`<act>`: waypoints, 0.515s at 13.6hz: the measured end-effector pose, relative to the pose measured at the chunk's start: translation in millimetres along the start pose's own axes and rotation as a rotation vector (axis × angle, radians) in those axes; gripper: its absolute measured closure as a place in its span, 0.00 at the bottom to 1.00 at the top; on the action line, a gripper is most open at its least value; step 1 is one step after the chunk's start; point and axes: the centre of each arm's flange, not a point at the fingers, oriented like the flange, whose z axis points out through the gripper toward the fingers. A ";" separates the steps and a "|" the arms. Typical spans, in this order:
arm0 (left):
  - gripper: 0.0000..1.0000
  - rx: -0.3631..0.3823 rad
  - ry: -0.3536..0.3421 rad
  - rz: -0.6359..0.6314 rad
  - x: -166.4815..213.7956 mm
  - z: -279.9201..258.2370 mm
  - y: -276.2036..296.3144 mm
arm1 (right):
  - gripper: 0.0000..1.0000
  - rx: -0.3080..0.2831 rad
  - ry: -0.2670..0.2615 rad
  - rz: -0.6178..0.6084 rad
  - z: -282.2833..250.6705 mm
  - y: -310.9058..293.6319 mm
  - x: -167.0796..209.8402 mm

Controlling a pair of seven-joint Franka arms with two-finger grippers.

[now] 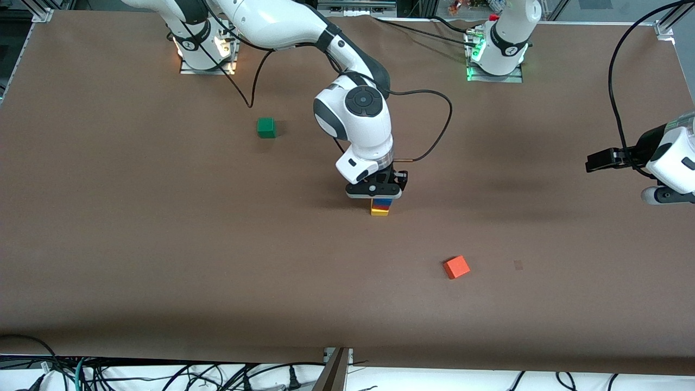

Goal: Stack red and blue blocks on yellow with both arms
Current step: 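Lower the blue cube onto the red cube with the right gripper, then open the right gripper and lift it away from the stack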

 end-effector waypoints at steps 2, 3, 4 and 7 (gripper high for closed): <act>0.00 0.000 -0.001 0.000 0.3 0.5 0.0 | 0.15 0.000 0.000 0.000 -1.3 -0.4 0.4; 0.00 0.000 0.000 0.000 0.4 0.4 0.1 | 0.04 -0.011 -0.006 0.000 -0.7 0.9 0.3; 0.00 0.000 0.001 0.000 0.5 0.4 0.1 | 0.00 -0.027 -0.015 0.002 -0.6 3.1 1.0; 0.00 -0.001 0.004 0.000 0.8 0.0 0.1 | 0.00 -0.053 -0.013 0.040 -42.1 17.5 31.9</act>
